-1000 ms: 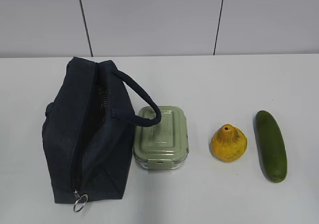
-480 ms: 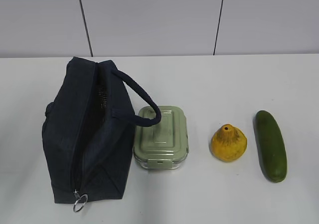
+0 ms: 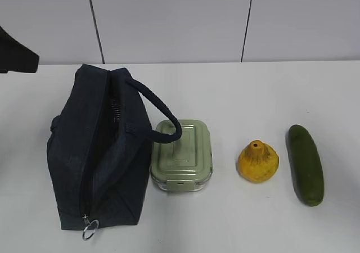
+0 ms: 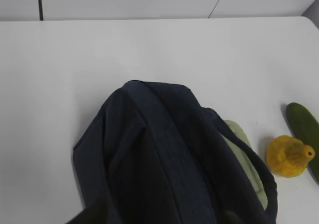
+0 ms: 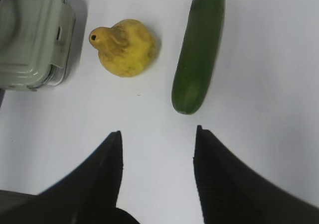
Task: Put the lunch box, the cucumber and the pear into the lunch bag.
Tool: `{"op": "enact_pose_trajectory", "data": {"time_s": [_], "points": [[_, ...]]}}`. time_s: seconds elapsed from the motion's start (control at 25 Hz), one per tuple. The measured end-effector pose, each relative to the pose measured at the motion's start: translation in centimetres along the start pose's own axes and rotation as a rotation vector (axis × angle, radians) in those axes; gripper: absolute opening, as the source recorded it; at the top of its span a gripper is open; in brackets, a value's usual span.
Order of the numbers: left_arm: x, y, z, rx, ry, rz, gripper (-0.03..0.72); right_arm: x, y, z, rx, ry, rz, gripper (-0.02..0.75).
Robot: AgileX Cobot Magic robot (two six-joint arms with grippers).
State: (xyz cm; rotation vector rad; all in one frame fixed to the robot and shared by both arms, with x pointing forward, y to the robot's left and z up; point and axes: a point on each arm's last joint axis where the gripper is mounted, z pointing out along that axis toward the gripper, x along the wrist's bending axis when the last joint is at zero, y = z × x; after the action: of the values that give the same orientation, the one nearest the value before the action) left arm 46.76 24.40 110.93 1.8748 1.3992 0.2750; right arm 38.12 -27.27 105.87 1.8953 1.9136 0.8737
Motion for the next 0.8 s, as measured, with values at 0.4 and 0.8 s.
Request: {"op": "enact_pose_trajectory", "data": {"time_s": [0.4,0.8], "points": [[-0.3,-0.2,2.2,0.099,-0.147,0.021,0.414,-2.1,6.3,7.6,0.166,0.226,0.141,0.371],[0.0,-1.0,3.2,0.218,-0.169,-0.004,0.414,-7.6,6.4,9.3,0.176,0.26,0.313,0.371]]}}
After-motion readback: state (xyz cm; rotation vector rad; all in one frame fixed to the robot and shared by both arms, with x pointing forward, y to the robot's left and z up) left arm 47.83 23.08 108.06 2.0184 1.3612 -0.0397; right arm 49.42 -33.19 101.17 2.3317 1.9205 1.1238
